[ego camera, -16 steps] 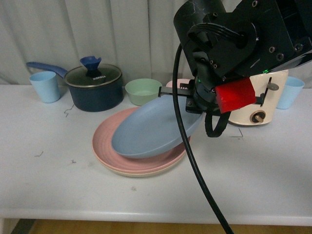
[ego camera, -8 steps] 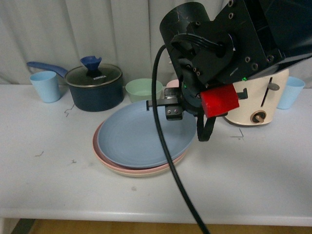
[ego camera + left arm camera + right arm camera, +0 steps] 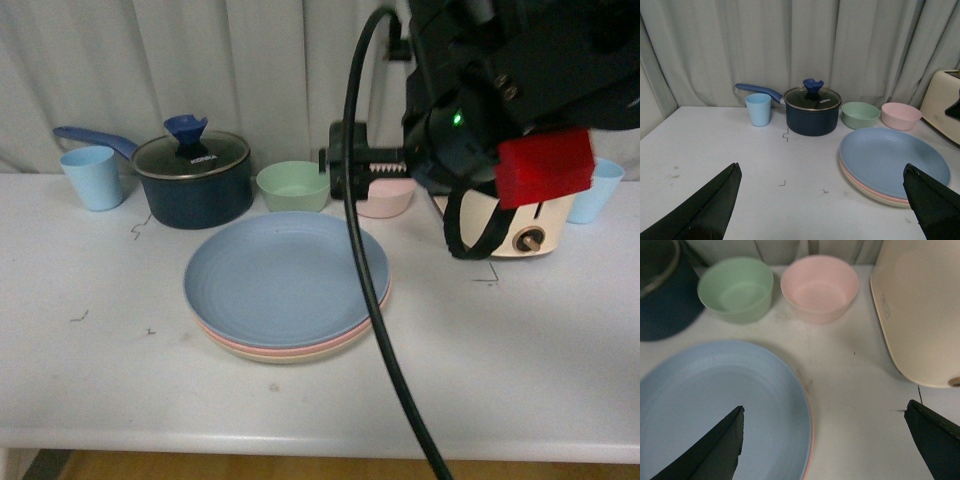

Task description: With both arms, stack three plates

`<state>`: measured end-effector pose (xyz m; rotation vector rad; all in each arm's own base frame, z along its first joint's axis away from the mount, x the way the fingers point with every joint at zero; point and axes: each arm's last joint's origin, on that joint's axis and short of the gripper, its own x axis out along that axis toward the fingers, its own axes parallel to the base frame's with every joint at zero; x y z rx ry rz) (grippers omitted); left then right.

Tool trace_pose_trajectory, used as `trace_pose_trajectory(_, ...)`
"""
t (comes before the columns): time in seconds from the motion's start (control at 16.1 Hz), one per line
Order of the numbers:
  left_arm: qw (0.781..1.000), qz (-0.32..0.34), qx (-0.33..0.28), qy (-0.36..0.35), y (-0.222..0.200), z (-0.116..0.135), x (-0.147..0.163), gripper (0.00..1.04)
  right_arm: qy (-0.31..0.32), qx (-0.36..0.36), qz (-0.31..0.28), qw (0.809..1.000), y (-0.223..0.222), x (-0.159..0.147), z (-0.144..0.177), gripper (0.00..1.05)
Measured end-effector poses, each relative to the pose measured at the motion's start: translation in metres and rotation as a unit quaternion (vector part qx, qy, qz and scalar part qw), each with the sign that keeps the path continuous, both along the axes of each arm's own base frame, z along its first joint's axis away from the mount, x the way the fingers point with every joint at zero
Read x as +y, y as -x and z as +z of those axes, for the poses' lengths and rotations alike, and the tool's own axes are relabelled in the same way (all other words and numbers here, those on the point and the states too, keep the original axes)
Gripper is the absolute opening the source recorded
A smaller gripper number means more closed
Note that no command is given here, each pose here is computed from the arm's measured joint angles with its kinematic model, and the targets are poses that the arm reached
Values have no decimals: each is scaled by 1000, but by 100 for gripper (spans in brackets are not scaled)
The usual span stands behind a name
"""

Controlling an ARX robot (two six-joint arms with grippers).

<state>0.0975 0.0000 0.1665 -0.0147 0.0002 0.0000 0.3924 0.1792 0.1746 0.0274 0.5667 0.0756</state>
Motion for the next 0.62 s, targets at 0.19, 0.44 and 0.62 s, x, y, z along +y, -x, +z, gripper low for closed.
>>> trace_pose_trajectory(0.19, 1000, 0, 0, 0, 0, 0, 0, 98, -45, -180, -34, 982, 21, -27, 57, 88)
trace_pose_trajectory(0.44, 1000, 0, 0, 0, 0, 0, 0, 98, 13, -252, -58, 966, 118, -111, 89, 46)
trace_pose_trajectory(0.62, 1000, 0, 0, 0, 0, 0, 0, 98, 25, -243, -24, 969, 217, -115, 76, 10)
